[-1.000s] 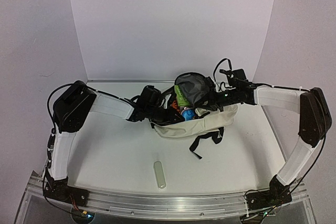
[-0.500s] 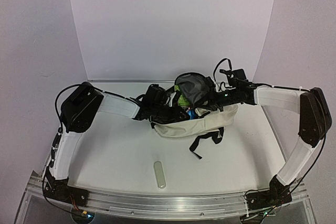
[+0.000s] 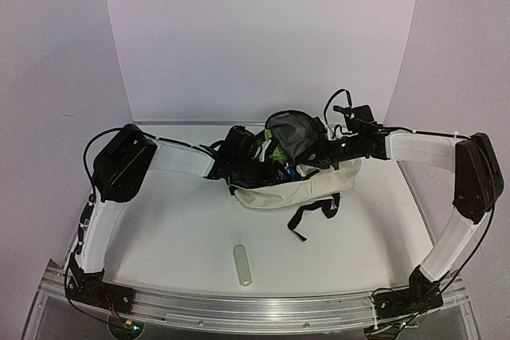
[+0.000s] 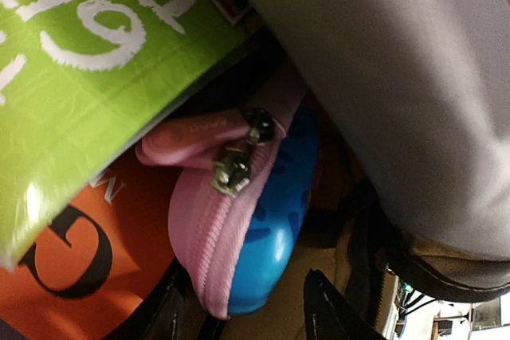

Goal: Pack the student bag
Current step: Place the stationery in the student bag.

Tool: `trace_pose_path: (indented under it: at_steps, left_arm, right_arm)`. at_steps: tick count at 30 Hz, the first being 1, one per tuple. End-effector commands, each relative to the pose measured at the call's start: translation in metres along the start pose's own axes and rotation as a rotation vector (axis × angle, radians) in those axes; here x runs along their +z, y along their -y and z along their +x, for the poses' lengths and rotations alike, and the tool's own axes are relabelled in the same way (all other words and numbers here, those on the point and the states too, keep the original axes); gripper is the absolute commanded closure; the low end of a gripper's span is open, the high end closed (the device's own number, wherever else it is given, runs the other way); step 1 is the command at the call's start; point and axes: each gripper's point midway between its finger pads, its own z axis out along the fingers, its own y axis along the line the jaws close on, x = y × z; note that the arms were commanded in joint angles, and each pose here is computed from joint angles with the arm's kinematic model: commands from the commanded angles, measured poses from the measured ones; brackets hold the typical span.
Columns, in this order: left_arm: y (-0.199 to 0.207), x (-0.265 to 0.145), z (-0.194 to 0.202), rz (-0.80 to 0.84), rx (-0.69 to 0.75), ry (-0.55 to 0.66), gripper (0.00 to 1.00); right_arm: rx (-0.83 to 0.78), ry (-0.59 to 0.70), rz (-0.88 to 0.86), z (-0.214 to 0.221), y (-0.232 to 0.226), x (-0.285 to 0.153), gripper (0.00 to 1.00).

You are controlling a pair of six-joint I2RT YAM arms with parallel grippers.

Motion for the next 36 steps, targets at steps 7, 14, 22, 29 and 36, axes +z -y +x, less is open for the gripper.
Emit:
trace_pose_path:
  at_steps: [7, 14, 22, 29, 36]
  left_arm:
    - [0.010, -0.090, -0.051, -0.124, -0.001, 0.160, 0.38]
    - [-0.058, -0.153, -0.061, -0.329, -0.117, 0.239, 0.23]
    - [-0.117, -0.161, -0.050, -0.455, -0.225, 0.193, 0.24]
    - [-0.142, -0.153, -0.053, -0.451, -0.291, 0.185, 0.25]
    - [-0.148, -0.138, -0.060, -0.390, -0.302, 0.168, 0.28]
  right_arm:
    - [-0.115, 0.057, -0.028, -0.007, -0.023, -0.018, 1.00]
    - [-0.170, 0.059, 0.106, 0.002, 0.000, -0.024, 1.00]
    - [-0.458, 0.052, 0.402, 0.001, 0.002, -0.027, 1.00]
    - [-0.797, -0.038, 0.662, 0.004, -0.008, 0.002, 1.00]
    - [-0.927, -0.176, 0.696, 0.028, -0.007, 0.013, 0.71]
